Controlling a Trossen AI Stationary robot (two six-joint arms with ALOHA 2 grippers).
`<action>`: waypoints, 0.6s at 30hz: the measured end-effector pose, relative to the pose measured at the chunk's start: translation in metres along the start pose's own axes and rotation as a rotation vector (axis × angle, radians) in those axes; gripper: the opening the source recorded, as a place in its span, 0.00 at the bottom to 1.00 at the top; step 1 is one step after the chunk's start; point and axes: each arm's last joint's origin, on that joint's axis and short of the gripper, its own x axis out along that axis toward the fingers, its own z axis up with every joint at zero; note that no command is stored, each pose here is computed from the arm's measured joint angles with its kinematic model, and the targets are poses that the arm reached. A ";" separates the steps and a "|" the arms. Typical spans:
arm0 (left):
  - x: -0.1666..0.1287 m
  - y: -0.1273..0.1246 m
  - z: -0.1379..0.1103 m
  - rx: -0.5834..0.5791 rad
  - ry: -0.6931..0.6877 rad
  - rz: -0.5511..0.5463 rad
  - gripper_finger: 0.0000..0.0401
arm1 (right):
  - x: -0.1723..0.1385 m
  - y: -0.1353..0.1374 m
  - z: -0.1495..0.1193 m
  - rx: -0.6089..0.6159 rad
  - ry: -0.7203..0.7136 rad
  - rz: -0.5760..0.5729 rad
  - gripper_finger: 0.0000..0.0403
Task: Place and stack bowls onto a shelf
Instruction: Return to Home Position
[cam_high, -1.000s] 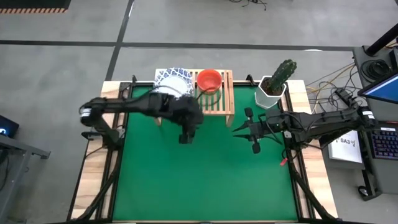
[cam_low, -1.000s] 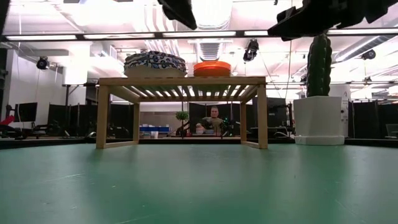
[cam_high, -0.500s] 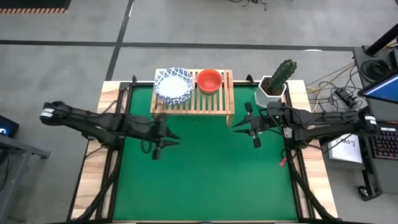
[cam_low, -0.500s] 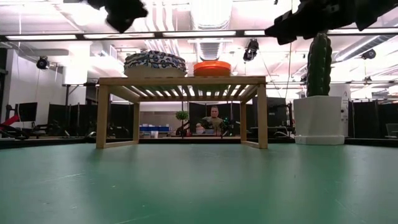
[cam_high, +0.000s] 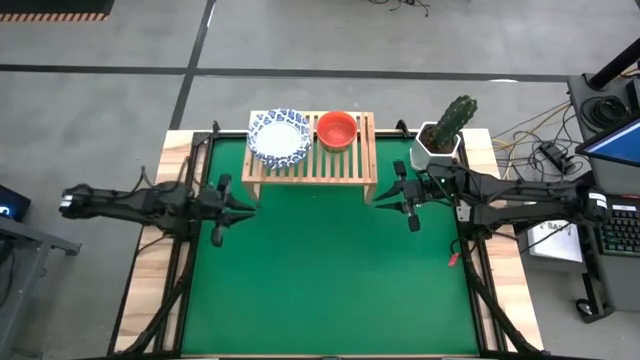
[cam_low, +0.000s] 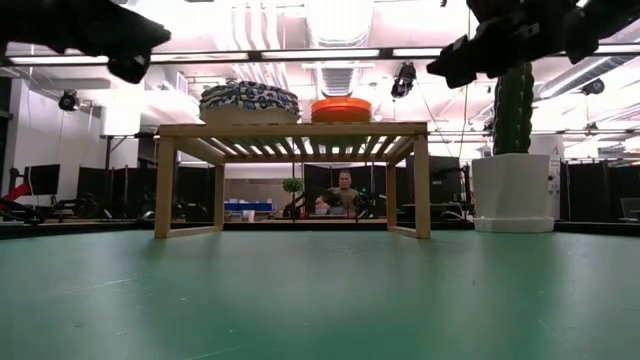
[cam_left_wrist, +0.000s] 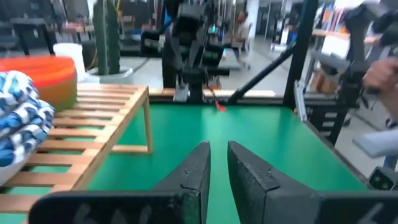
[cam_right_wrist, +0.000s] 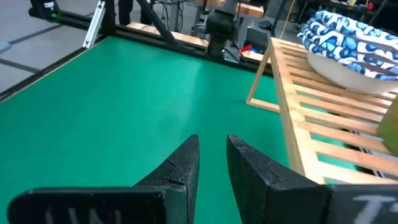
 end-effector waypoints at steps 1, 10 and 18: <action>-0.004 0.000 -0.002 0.000 -0.018 -0.003 0.09 | 0.000 0.000 -0.002 -0.002 -0.001 -0.002 0.17; -0.028 0.003 -0.023 -0.010 -0.144 -0.009 0.09 | -0.005 -0.005 -0.016 0.002 -0.098 0.001 0.17; -0.026 0.003 -0.041 -0.025 -0.120 -0.010 0.09 | -0.013 -0.004 -0.028 0.018 -0.116 -0.037 0.17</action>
